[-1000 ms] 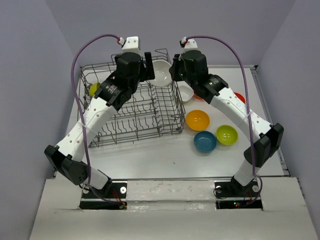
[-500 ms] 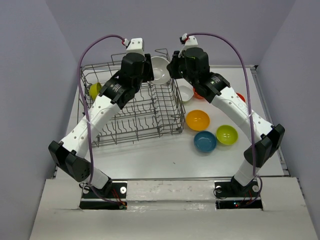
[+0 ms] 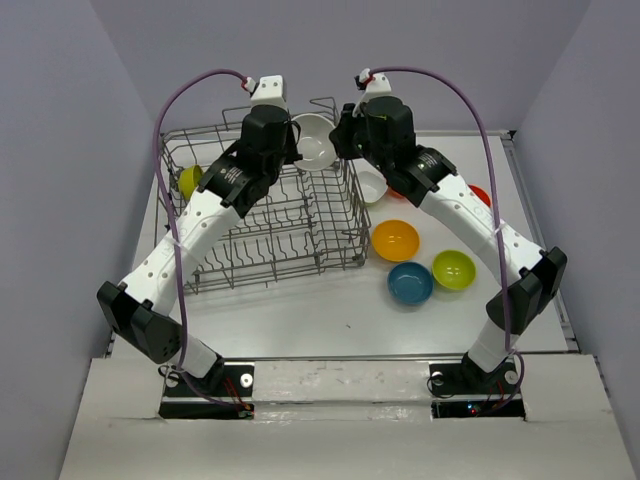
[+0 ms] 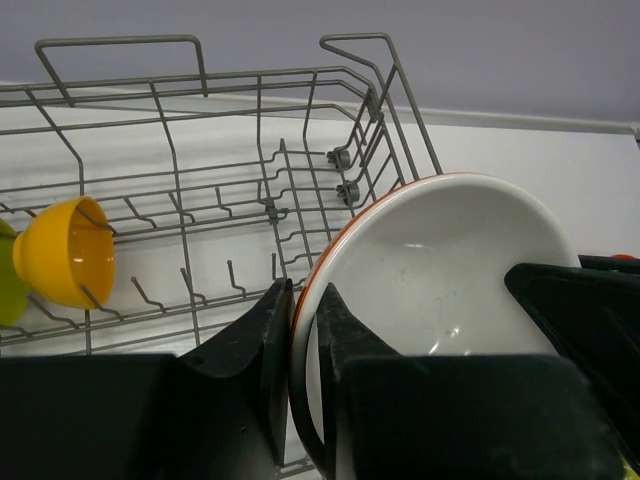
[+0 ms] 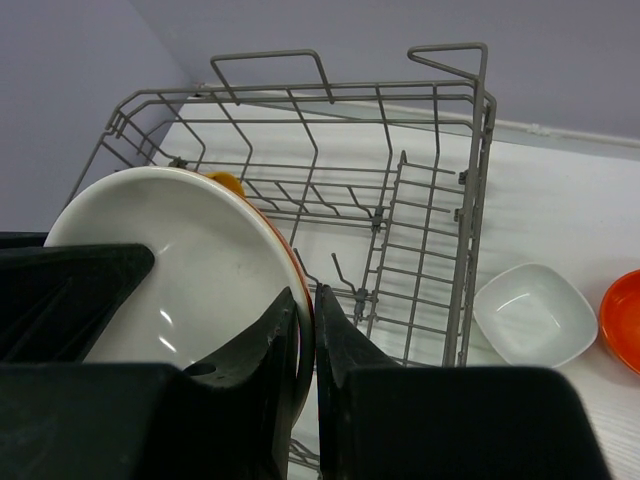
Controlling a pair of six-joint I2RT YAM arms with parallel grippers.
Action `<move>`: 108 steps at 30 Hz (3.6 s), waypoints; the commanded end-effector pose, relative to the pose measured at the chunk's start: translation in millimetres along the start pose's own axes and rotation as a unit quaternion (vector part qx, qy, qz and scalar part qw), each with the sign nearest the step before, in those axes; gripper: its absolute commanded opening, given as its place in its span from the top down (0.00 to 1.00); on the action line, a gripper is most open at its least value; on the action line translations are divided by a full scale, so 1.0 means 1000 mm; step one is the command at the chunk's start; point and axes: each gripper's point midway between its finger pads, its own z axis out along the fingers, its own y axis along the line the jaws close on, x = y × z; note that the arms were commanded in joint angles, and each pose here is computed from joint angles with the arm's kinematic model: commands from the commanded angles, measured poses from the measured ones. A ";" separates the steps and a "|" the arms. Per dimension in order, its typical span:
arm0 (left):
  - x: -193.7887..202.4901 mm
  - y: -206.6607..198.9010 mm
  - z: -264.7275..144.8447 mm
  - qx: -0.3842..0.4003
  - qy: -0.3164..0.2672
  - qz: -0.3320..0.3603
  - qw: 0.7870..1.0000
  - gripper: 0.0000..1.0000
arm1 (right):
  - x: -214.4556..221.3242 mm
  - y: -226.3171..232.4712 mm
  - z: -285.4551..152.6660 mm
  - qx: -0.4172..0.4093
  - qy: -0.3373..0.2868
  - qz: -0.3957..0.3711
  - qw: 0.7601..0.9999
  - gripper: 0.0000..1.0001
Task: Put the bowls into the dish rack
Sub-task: Pass from the right arm to the left, then insert the bowl into the dish rack.
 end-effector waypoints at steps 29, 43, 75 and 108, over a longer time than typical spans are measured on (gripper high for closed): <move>-0.073 0.108 -0.002 -0.324 -0.096 0.062 0.939 1.00 | -0.082 -0.036 -0.108 0.079 -0.119 0.019 0.989 0.51; -0.057 0.166 0.045 -0.559 -0.026 0.213 0.801 1.00 | -0.020 -0.094 -0.180 0.156 -0.078 0.033 0.984 0.51; 0.020 0.164 0.092 -0.578 0.056 0.328 0.745 1.00 | -0.003 -0.102 -0.198 0.146 -0.077 0.034 0.986 0.50; 0.055 0.173 0.113 -0.561 0.072 0.360 0.742 1.00 | 0.001 -0.101 -0.194 0.146 -0.072 0.032 0.986 0.49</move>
